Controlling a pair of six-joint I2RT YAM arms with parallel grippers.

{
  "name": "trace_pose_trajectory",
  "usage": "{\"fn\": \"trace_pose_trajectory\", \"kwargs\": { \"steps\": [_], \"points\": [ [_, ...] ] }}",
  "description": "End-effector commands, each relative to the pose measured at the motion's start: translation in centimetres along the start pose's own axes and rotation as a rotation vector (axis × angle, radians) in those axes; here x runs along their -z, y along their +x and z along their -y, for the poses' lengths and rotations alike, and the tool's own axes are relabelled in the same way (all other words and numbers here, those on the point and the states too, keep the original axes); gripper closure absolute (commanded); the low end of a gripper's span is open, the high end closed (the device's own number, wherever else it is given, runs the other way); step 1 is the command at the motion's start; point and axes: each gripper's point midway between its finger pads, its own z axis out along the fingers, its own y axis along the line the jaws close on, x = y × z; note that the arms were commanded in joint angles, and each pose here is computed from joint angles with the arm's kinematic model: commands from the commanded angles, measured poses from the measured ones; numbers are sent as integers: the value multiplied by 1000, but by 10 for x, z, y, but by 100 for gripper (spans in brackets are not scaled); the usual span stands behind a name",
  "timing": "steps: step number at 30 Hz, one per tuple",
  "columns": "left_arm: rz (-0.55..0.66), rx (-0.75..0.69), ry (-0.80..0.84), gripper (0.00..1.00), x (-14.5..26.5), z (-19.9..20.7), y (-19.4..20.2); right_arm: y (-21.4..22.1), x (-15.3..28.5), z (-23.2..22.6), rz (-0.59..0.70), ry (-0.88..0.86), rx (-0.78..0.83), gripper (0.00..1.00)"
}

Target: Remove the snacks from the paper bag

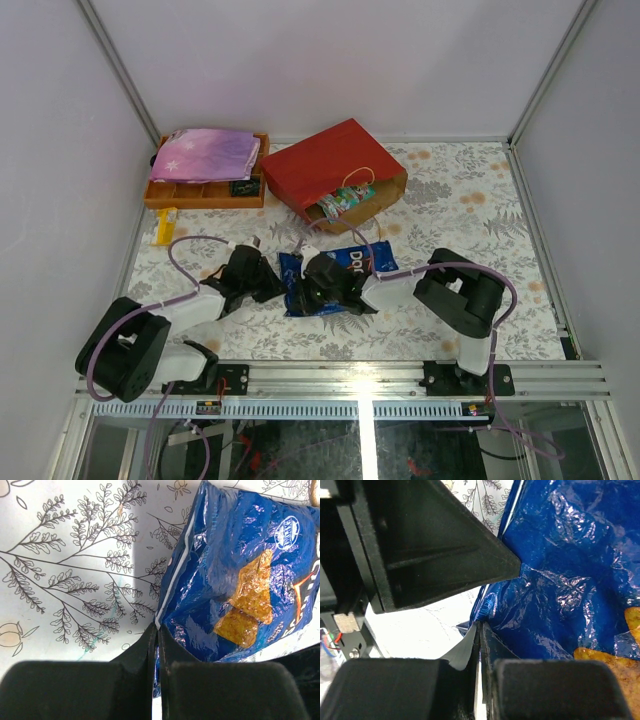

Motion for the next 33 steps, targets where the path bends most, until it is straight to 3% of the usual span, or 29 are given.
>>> {"fn": "trace_pose_trajectory", "kwargs": {
  "steps": [1, 5, 6, 11, 16, 19, 23, 26, 28, 33],
  "points": [
    [-48, -12, -205, 100, 5, -48, 17, 14, -6, 17, -12, -8, -102, 100],
    [-7, -18, -205, 100, 14, -38, 2, 32, 0, 52, -58, 146, -177, 100],
    [8, -16, -201, 96, 17, -34, -2, 34, 2, 57, -59, 164, -204, 100],
    [21, -2, -147, 53, 36, -17, -6, 44, 10, 73, -37, 173, -345, 100],
    [-94, 36, -97, 43, 41, -25, 36, 48, 9, 77, -32, 142, -407, 100],
    [-134, 40, -64, 28, 45, -26, 58, 47, 6, 73, -36, 118, -408, 100],
    [-173, 61, 65, 35, 43, -8, 75, 45, 2, 68, -38, 87, -409, 100],
    [-195, 59, 79, 62, 38, -6, 81, 46, 2, 66, -40, 69, -412, 100],
    [-198, 44, 51, 73, 35, -9, 81, 46, 3, 65, -35, 65, -416, 100],
    [-184, 12, -20, 78, 29, -22, 79, 46, 10, 67, -26, 68, -415, 100]
  ]
}}
